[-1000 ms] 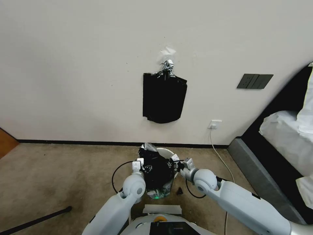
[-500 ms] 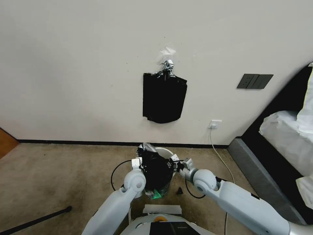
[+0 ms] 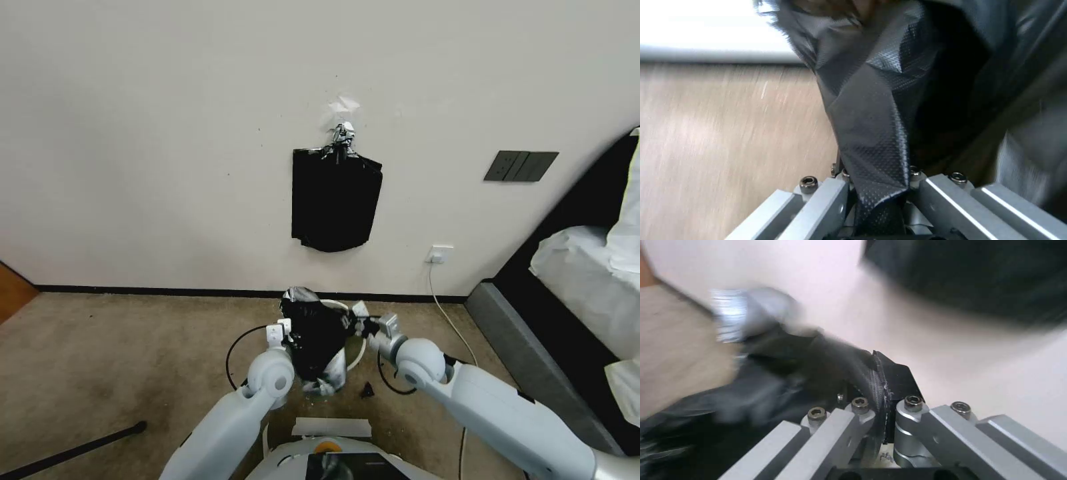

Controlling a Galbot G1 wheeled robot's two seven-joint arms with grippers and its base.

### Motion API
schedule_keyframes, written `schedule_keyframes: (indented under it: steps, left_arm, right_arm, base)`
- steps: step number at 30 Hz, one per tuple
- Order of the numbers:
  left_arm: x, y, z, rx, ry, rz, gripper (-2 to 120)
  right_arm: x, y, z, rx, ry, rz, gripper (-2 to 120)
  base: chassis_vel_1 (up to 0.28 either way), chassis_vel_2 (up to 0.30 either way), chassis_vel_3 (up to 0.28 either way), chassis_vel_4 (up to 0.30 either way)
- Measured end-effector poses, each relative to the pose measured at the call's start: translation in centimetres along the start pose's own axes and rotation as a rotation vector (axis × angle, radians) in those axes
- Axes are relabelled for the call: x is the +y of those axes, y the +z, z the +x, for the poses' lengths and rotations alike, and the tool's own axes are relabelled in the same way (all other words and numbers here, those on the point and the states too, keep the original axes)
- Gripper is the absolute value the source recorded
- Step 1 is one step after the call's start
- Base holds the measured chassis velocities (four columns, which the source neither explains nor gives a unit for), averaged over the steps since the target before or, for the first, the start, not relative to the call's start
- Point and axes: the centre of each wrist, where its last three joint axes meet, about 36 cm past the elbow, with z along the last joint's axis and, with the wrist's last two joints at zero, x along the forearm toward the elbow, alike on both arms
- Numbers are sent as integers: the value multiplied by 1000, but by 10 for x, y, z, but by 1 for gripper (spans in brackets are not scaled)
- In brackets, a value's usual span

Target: Place a trash bag onto the trash bin.

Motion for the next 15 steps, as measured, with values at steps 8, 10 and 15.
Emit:
schedule_keyframes:
  steps: [8, 10, 15]
  left_arm:
    - [21, -4, 23, -206, 156, -120, 1]
    - [28, -7, 29, -263, 191, -135, 1]
    - [38, -10, 33, -361, 207, -107, 1]
  right_arm:
    - [-46, -17, 17, 78, 57, 21, 0]
    - [-60, -19, 28, 112, 60, 28, 0]
    - [-77, -16, 57, 184, 32, 41, 0]
  base:
    - [0, 0, 0, 0]
    - [0, 0, 0, 0]
    - [0, 0, 0, 0]
